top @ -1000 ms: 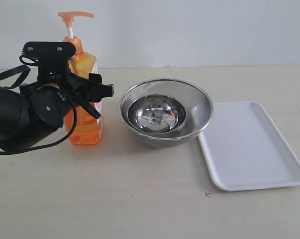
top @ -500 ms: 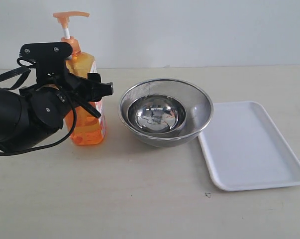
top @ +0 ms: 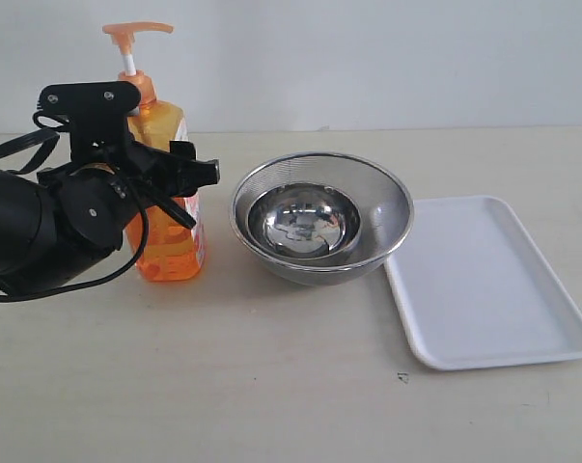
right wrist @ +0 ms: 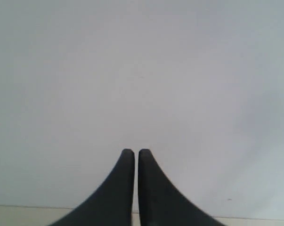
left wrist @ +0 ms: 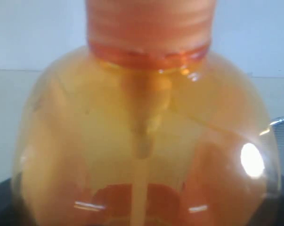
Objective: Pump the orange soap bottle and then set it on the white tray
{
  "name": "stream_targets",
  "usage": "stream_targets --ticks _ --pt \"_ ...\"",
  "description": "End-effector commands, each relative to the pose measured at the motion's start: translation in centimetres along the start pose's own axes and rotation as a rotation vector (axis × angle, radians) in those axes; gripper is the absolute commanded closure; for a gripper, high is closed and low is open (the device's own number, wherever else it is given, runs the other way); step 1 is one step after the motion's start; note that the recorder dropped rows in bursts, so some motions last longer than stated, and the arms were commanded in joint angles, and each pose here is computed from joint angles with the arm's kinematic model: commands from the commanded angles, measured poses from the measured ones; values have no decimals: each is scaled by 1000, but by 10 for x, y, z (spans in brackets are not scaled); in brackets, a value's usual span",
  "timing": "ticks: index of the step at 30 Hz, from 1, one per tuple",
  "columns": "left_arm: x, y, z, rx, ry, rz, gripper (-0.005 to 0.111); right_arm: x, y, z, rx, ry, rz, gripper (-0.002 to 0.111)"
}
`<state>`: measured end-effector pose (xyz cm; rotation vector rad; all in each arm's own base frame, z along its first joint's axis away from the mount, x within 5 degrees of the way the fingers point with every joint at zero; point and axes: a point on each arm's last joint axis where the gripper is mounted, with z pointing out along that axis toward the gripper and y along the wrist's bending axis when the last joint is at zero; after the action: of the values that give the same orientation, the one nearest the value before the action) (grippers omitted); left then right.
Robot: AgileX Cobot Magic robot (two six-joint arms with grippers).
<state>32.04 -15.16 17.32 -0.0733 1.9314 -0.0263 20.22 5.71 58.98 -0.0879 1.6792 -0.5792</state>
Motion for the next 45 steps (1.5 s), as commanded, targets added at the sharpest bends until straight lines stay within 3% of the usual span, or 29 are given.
stream_targets --ticks 1,5,12,17,25,29,39,45 --pt "-7 -1 -2 10 -47 20 102 0 -16 -7 63 -17 14 108" --pt "-5 -4 -2 45 -33 43 102 2 -42 -28 27 -55 42 108" --pt "-7 -4 -3 45 -39 41 102 14 -67 -62 -189 -91 5 108" --pt "-24 -3 -12 58 -84 30 102 12 -36 -65 -456 -112 -120 108" --pt "-31 -2 -17 58 -98 31 102 9 4 -75 -824 -142 -123 108" --pt "-30 -2 -17 58 -95 29 102 33 50 -67 -1021 -27 -195 108" --pt "-30 -2 -17 56 -94 26 102 86 74 -55 -929 -74 -51 108" --pt "-30 -2 -17 56 -94 31 102 140 60 -44 -623 -48 56 108"
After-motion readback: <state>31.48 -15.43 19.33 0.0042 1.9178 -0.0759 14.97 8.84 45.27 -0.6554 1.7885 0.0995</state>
